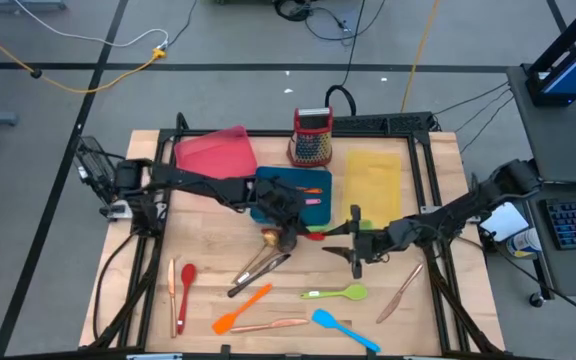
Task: Pick & Place Kitchen Items
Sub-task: Put the green spatula into the blue bin
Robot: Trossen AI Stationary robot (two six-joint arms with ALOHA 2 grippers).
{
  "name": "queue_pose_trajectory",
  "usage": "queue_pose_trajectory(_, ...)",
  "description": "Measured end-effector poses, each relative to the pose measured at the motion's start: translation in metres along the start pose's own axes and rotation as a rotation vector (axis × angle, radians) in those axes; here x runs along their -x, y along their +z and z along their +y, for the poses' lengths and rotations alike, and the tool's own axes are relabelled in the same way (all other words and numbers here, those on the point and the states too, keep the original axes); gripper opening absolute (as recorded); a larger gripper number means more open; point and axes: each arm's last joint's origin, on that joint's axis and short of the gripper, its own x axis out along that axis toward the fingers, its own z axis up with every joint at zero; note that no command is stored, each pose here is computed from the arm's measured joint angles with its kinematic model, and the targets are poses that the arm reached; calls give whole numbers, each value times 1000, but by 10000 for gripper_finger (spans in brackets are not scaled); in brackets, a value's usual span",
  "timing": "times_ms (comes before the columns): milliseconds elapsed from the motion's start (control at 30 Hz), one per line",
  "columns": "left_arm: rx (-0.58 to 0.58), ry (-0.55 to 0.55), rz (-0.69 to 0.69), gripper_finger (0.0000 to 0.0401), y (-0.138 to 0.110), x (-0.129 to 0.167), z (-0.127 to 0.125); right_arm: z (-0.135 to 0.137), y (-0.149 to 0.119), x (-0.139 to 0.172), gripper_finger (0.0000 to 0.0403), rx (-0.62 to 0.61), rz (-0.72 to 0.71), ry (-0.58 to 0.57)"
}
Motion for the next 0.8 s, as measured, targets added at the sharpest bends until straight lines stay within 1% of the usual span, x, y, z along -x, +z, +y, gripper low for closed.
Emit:
queue_pose_trajectory(67, -33, 38, -12, 33, 6, 13, -3, -1, 2, 1, 161, -3, -7, -4)
queue_pose_trajectory(300, -70, 158, -14, 34, 18, 61, -9, -1, 1, 1, 160, -1, -3, 0)
queue_pose_trajectory(367, -70, 183, 8, 32, 18, 73, -8, -1, 0, 1, 160, 4, 7, 5)
queue_pose_trajectory(600, -19, 297, 57, 30, 16, 104, 3, 0, -1, 1, 160, 10, 22, 11)
queue_pose_trajectory(800, 95, 368, 194, 34, 3, 116, 24, 0, -1, 1, 160, 10, 23, 9)
